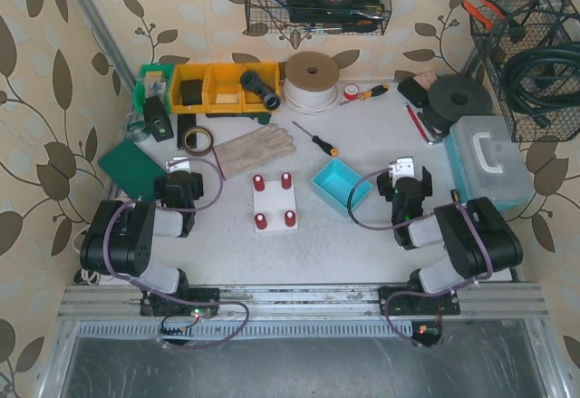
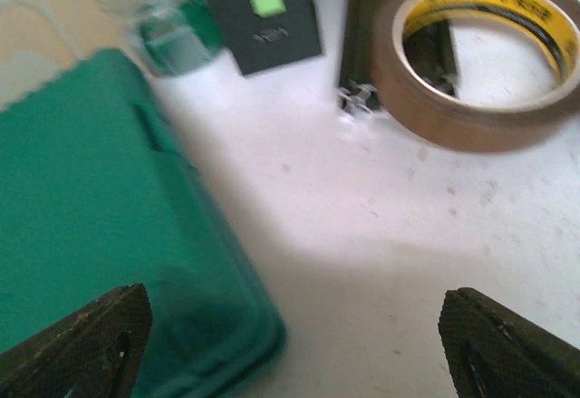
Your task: Install the large spring
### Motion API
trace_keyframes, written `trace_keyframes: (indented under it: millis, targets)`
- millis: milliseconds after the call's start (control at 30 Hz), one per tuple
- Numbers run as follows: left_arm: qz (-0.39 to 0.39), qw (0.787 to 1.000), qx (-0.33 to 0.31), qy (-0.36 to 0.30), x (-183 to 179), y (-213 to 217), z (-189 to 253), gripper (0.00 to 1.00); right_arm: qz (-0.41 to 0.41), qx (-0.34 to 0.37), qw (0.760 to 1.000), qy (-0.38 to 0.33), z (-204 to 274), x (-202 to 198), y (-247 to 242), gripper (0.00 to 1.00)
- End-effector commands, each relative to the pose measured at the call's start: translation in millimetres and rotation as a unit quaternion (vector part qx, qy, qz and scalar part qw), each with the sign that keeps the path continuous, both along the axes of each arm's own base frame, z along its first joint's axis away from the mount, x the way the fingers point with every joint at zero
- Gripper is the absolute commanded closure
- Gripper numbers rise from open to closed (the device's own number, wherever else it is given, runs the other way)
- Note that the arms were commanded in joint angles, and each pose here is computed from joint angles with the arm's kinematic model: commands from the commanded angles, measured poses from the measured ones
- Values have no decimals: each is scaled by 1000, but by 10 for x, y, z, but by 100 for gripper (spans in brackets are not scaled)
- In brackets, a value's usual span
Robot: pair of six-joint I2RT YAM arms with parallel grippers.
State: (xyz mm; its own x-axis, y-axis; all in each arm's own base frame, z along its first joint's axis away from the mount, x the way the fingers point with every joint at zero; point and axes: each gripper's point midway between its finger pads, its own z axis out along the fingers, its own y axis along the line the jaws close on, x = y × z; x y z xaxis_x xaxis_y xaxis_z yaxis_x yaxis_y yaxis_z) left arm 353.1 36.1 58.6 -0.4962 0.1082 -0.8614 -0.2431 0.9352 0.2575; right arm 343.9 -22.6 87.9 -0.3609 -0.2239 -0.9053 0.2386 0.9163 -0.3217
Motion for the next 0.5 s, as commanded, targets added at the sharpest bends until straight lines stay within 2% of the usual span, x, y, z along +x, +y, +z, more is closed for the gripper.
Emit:
trace_keyframes:
  millis: [0, 100, 467]
  targets:
    - [-37, 998, -17, -43, 195, -138, 216, 11, 44, 22, 998, -40, 191, 245, 133, 0]
    - [-35, 999, -18, -37, 205, -136, 207, 10, 46, 46, 998, -9, 126, 364, 83, 0]
    - [-36, 998, -19, -39, 199, -134, 218, 10, 45, 48, 998, -9, 130, 366, 62, 0]
